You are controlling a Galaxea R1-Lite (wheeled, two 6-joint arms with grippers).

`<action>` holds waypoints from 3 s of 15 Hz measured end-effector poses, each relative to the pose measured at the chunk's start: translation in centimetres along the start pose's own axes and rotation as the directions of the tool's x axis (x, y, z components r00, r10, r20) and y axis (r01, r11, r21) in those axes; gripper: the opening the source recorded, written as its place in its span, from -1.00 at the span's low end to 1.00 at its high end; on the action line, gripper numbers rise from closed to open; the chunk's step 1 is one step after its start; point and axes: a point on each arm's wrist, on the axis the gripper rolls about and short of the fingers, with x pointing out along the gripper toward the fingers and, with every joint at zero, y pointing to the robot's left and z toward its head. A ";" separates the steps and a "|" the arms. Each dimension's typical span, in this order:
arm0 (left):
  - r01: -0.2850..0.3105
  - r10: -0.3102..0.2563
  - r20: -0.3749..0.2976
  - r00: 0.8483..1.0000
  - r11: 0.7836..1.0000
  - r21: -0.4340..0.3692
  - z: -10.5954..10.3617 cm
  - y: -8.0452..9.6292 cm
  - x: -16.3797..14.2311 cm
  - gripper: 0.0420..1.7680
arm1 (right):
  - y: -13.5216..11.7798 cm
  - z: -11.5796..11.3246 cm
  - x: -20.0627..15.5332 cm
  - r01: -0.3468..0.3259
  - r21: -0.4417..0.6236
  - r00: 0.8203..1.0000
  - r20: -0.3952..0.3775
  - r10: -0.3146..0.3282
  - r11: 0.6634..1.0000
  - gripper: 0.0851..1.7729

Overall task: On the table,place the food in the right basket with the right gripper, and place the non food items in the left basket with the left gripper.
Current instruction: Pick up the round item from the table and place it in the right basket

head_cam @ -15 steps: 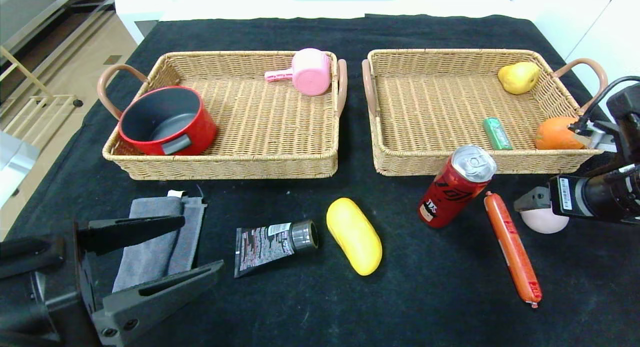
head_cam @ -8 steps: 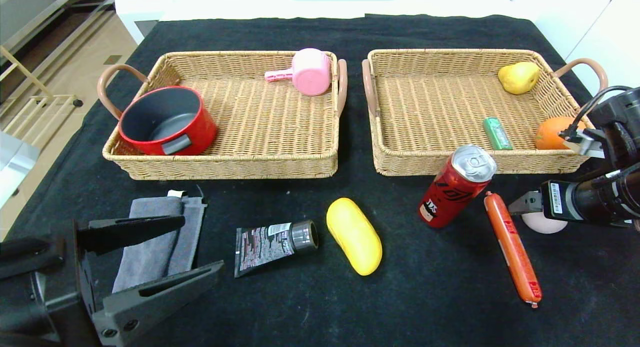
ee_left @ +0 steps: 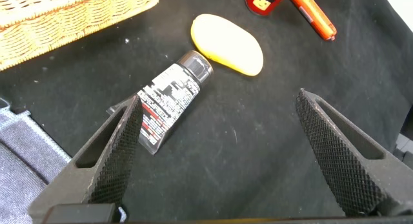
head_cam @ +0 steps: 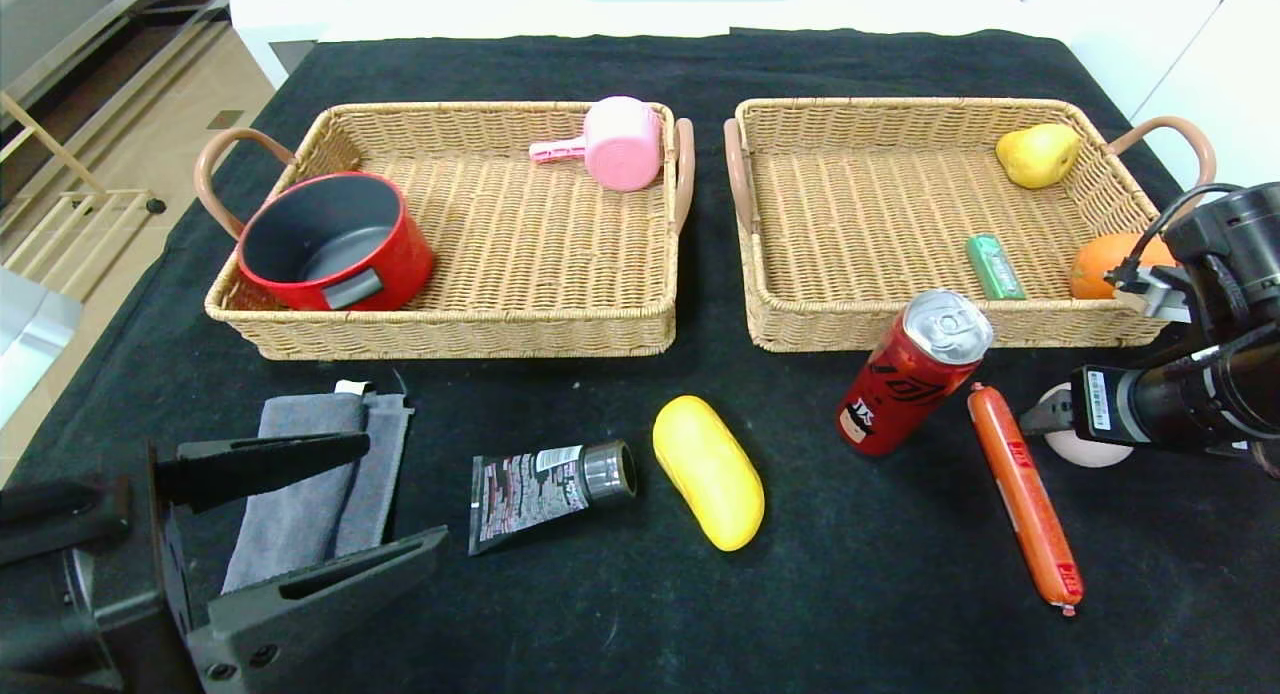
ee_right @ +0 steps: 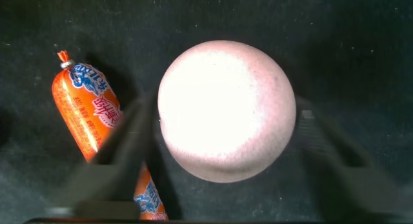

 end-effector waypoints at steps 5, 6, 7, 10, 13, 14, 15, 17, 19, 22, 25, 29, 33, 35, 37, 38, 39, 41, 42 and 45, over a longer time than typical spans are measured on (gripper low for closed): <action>0.000 0.000 -0.002 1.000 1.000 0.000 0.0 0.0 0.0 0.94 | 0.0 0.0 0.4 0.006 -0.001 1.000 -0.008 -0.006 1.000 -0.15; 0.000 0.000 -0.003 1.000 1.000 -0.001 -0.1 0.0 0.0 0.94 | 0.0 0.0 0.4 0.005 -0.001 1.000 -0.009 -0.005 1.000 -0.30; 0.000 0.000 -0.004 1.000 1.000 -0.001 -0.1 0.0 0.0 0.94 | 0.0 0.0 0.4 0.005 -0.002 1.000 -0.008 -0.005 1.000 -0.61; 0.000 0.000 -0.006 1.000 1.000 -0.002 -0.2 0.0 0.0 0.94 | 0.0 0.0 0.4 0.006 -0.002 1.000 -0.010 -0.006 1.000 -0.77; 0.001 -0.001 -0.006 1.000 1.000 -0.002 -0.2 0.0 0.0 0.94 | 0.0 -0.2 0.6 0.009 -0.004 1.000 -0.017 -0.009 1.000 -0.77; 0.000 0.000 -0.007 1.000 1.000 -0.002 -0.2 0.0 0.0 0.94 | 0.0 -0.2 0.6 0.009 -0.003 1.000 -0.019 -0.009 1.000 -0.77; 0.000 0.000 -0.006 1.000 1.000 -0.002 -0.2 0.0 0.0 0.94 | 0.0 -0.2 0.7 0.010 -0.005 1.000 -0.021 -0.010 1.000 -0.77; 0.000 0.000 -0.005 1.000 1.000 0.000 -0.2 0.0 0.0 0.94 | 0.0 -0.3 0.8 0.010 -0.006 1.000 -0.025 -0.010 1.000 -0.77; 0.000 0.000 -0.003 1.000 1.000 0.000 -0.1 0.0 0.0 0.94 | 0.0 -0.4 0.8 0.011 -0.006 1.000 -0.028 -0.012 1.000 -0.77; 0.000 0.000 -0.001 1.000 1.000 0.002 -0.1 0.0 0.0 0.94 | 0.0 -0.4 0.6 0.010 -0.007 1.000 -0.023 -0.010 1.000 -0.77; -0.001 0.001 0.001 1.000 1.000 0.003 0.0 0.0 0.0 0.94 | -0.1 -0.5 -0.8 -0.003 -0.009 1.000 0.001 0.003 1.000 -0.78; -0.003 0.003 0.001 1.000 1.000 0.003 0.0 0.0 0.0 0.94 | -0.2 -0.8 -4.1 -0.018 -0.030 0.999 0.028 0.019 0.999 -0.84; -0.004 0.004 0.002 1.000 1.000 0.004 0.0 0.0 0.0 0.94 | 0.2 -0.2 -7.1 -0.014 -0.072 0.992 0.124 0.023 0.997 -0.84; -0.005 0.005 0.004 1.000 1.000 0.004 0.1 0.0 0.0 0.94 | 0.9 0.3 -8.2 -0.022 -0.105 0.985 0.169 0.039 0.994 -0.84; -0.004 0.004 0.006 1.000 1.000 0.005 0.1 0.0 -0.1 0.94 | 1.6 1.1 -8.8 -0.013 -0.113 0.976 0.213 0.037 0.994 -0.84; -0.005 0.005 0.006 1.000 1.000 0.005 0.1 0.0 -0.1 0.94 | 1.9 1.6 -9.0 -0.015 -0.112 0.972 0.231 0.041 0.994 -0.84; -0.005 0.005 0.008 1.000 1.000 0.006 0.1 0.0 -0.1 0.94 | 2.2 2.2 -9.1 -0.019 -0.110 0.967 0.250 0.046 0.994 -0.84; -0.004 0.004 0.012 1.000 1.000 0.007 0.2 0.0 -0.2 0.94 | 2.8 3.6 -9.2 -0.028 -0.105 0.957 0.286 0.057 0.994 -0.84; -0.005 0.004 0.013 1.000 1.000 0.007 0.2 -0.1 -0.2 0.94 | 3.1 4.2 -9.1 -0.032 -0.105 0.951 0.302 0.063 0.994 -0.84; -0.005 0.005 0.013 1.000 1.000 0.007 0.2 0.0 -0.2 0.94 | 4.1 6.1 -8.1 -0.052 -0.099 0.926 0.368 0.085 0.994 -0.84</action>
